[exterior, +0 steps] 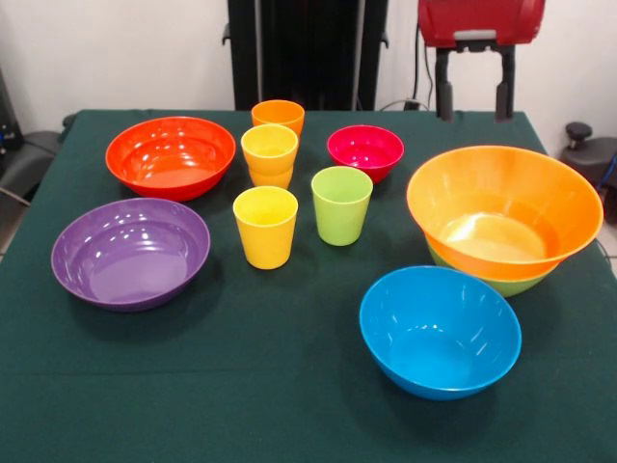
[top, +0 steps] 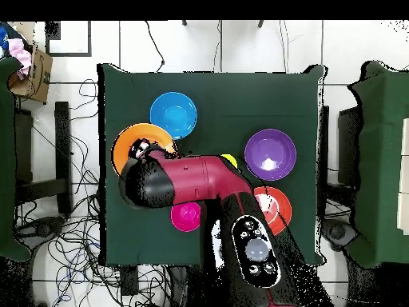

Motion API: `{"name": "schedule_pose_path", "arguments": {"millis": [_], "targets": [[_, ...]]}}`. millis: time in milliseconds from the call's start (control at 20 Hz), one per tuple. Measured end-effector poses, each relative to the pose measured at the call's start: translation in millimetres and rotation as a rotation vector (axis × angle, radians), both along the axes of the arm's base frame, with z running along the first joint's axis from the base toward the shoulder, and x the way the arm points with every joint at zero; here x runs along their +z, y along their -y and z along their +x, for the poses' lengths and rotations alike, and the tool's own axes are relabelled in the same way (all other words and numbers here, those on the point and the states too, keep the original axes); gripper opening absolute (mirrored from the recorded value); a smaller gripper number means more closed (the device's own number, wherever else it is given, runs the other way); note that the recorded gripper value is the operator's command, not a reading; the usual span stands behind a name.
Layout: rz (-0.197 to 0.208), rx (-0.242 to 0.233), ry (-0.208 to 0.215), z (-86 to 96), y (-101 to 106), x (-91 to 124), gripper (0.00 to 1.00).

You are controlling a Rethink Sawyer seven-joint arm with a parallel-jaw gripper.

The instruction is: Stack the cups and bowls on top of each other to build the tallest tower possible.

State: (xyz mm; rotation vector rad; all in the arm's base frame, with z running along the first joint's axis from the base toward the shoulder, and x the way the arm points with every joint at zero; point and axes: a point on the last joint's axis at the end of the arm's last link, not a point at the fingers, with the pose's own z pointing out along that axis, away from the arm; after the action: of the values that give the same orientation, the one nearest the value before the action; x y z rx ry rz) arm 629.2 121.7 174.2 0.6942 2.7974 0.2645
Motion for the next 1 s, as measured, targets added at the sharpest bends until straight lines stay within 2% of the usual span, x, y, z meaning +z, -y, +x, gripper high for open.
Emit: {"name": "schedule_pose_path", "arguments": {"millis": [250,350,750,1000], "targets": [[0.009,0.000,-0.008,-1.7,1,18,1.00],[0.015,-0.011,-0.011,-1.4,7,27,1.00],[0.029,-0.067,-0.042,5.0,50,51,1.00],[0.037,-0.100,-0.090,10.3,80,58,1.00]]}}
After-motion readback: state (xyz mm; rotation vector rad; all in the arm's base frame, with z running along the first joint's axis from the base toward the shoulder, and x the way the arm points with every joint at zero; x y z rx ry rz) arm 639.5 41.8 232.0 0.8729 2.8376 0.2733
